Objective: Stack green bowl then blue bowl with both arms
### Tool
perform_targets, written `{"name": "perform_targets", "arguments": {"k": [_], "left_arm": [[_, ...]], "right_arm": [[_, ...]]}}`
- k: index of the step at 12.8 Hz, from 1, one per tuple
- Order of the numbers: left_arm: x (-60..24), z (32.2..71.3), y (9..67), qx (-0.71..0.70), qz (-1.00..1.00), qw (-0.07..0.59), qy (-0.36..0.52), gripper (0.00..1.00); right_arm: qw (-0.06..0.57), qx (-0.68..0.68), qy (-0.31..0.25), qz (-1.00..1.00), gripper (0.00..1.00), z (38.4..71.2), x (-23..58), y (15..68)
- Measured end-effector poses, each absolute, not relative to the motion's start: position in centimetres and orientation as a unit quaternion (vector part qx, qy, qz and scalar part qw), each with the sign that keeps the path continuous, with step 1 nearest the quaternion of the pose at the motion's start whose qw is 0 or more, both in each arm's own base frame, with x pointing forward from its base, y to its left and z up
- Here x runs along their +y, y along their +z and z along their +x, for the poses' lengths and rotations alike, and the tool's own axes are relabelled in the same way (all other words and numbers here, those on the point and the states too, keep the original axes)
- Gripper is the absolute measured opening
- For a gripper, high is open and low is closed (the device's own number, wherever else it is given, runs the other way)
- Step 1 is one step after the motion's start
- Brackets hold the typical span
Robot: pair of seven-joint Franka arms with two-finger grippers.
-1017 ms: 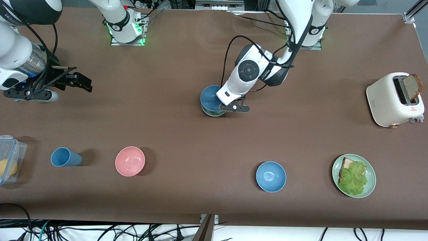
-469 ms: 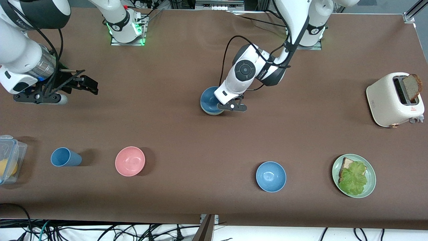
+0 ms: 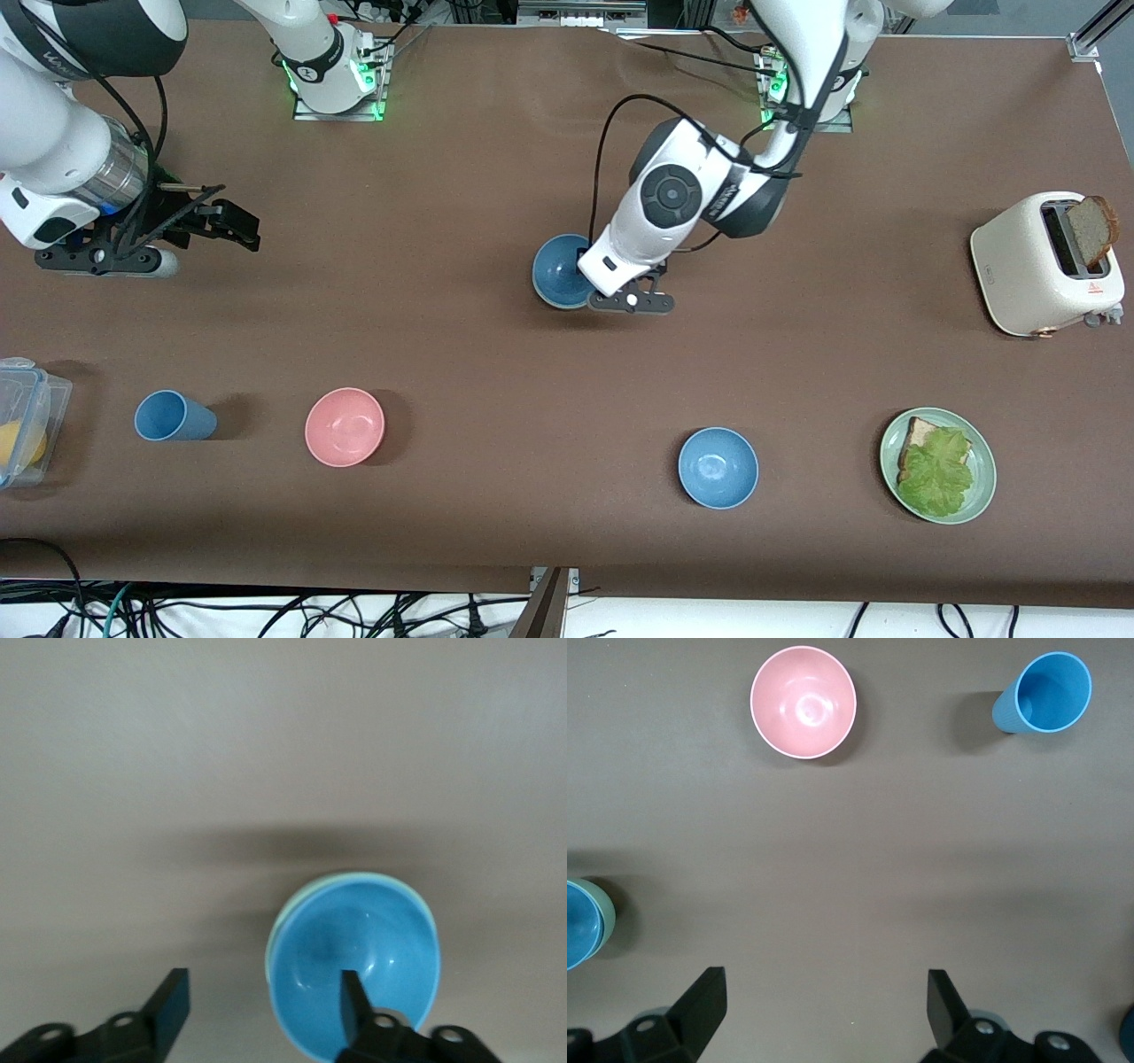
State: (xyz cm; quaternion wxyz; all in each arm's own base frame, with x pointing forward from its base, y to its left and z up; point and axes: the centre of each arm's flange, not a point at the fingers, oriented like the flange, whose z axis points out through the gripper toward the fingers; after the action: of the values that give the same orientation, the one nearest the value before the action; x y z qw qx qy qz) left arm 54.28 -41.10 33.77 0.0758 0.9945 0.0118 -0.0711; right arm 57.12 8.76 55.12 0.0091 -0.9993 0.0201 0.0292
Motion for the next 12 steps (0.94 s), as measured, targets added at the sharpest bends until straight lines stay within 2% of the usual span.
{"name": "perform_targets", "arguments": {"k": [2, 8, 12], "left_arm": [[-38.5, 57.1, 38.4, 0.031, 0.994, 0.085, -0.055, 1.00], [-21.4, 62.8, 48.4, 0.061, 0.991, 0.115, -0.031, 1.00], [-11.2, 63.1, 51.8, 0.017, 0.998, 0.064, -0.020, 1.00]], "right_arm": [[0.009, 0.020, 0.029, -0.999, 1.00, 57.1, 8.8, 55.1], [0.009, 0.019, 0.029, -0.999, 1.00, 57.1, 8.9, 55.1], [0.009, 0.019, 0.029, -0.999, 1.00, 57.1, 8.9, 55.1]]}}
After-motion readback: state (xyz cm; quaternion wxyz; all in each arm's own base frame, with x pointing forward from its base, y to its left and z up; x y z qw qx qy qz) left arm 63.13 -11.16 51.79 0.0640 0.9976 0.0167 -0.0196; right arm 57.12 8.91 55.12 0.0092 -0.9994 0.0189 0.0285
